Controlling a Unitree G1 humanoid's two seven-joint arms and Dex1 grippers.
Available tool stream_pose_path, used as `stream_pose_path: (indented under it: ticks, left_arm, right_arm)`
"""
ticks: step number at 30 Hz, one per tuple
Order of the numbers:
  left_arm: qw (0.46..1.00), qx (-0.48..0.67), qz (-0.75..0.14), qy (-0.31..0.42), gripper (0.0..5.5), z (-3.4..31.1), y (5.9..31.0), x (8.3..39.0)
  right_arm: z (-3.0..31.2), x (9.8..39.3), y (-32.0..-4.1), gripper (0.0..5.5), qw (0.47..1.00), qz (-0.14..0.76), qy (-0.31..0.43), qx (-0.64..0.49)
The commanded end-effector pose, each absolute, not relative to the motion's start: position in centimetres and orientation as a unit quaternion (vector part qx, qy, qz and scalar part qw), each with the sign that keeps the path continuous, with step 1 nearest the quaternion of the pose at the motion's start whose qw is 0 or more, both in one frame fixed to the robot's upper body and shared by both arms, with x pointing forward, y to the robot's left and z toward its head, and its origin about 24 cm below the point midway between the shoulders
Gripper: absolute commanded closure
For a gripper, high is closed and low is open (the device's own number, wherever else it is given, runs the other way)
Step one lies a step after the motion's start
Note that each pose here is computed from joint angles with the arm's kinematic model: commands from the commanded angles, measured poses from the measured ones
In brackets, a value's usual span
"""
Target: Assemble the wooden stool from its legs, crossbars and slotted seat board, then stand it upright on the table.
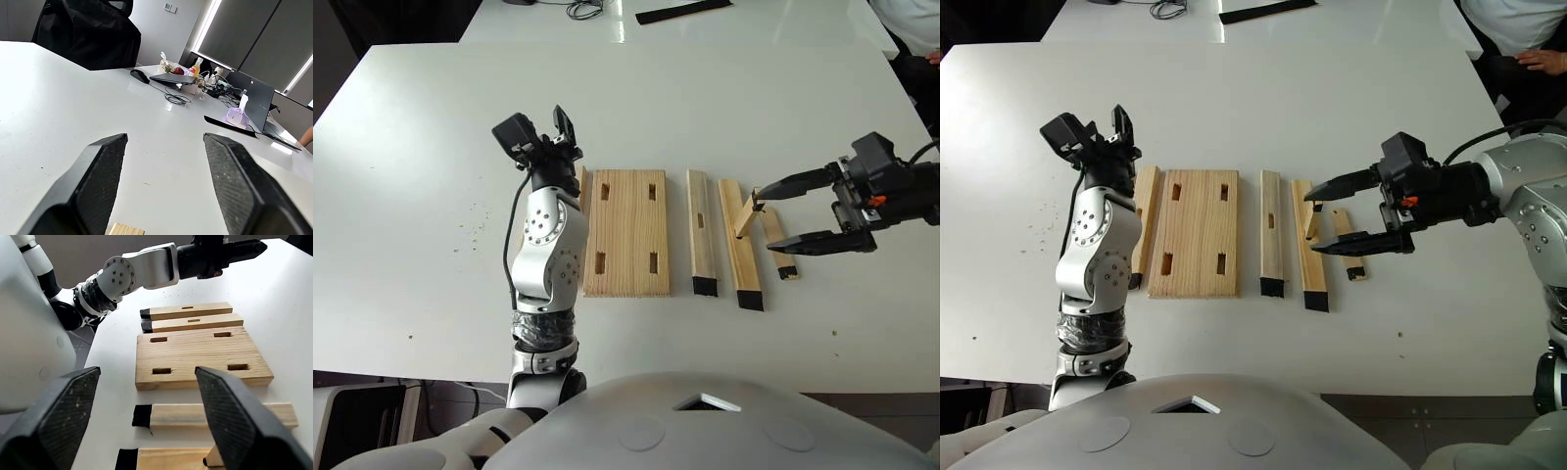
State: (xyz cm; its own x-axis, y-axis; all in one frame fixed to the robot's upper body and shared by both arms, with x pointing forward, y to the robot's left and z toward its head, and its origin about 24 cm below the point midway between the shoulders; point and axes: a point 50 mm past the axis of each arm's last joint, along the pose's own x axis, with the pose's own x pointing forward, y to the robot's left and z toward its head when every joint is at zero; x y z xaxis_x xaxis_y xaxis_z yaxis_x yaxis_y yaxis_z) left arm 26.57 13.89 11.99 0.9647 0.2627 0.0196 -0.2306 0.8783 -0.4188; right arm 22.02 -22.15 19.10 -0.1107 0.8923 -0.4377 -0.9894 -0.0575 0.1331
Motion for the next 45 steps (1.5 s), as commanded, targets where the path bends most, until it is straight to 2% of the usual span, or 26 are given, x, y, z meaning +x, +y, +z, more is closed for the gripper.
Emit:
stream_pose_path:
  ticks: [1,3,6,9,14,26,32,38,45]
  left_arm:
    - [0.942,-0.302,0.142,-0.028,2.61,12.1,10.9,25.7]
    - [0.941,-0.305,0.143,-0.025,2.61,12.0,10.5,25.7]
    - [0.940,-0.307,0.147,-0.023,2.61,12.0,10.0,25.6]
    - [0.938,-0.311,0.153,-0.023,2.61,12.0,9.9,25.4]
    - [0.938,-0.305,0.162,-0.022,2.61,12.0,10.2,24.9]
    - [0.949,-0.286,0.130,-0.009,2.61,12.2,9.7,25.3]
    - [0.957,-0.276,0.084,0.002,2.61,12.4,8.6,26.3]
    - [0.961,-0.270,0.065,0.006,2.61,12.3,8.2,26.6]
    - [0.959,-0.272,0.073,0.003,2.61,12.3,8.4,26.7]
  right_arm:
    - [16.2,20.9,-23.1,1.92,0.607,0.729,0.287,-0.136]
    - [14.7,20.3,-23.6,1.92,0.604,0.714,0.326,-0.137]
    - [12.1,20.3,-24.4,1.92,0.661,0.621,0.394,-0.149]
    - [10.6,21.5,-24.3,1.92,0.745,0.507,0.414,-0.131]
    - [9.8,21.2,-22.9,1.92,0.801,0.413,0.423,-0.094]
    - [8.6,18.6,-18.9,1.92,0.838,0.304,0.454,-0.004]
    - [6.7,17.2,-17.8,1.92,0.853,0.261,0.450,-0.044]
    - [5.3,16.5,-17.8,1.92,0.861,0.242,0.440,-0.082]
    - [4.6,16.6,-20.0,1.92,0.858,0.227,0.447,-0.113]
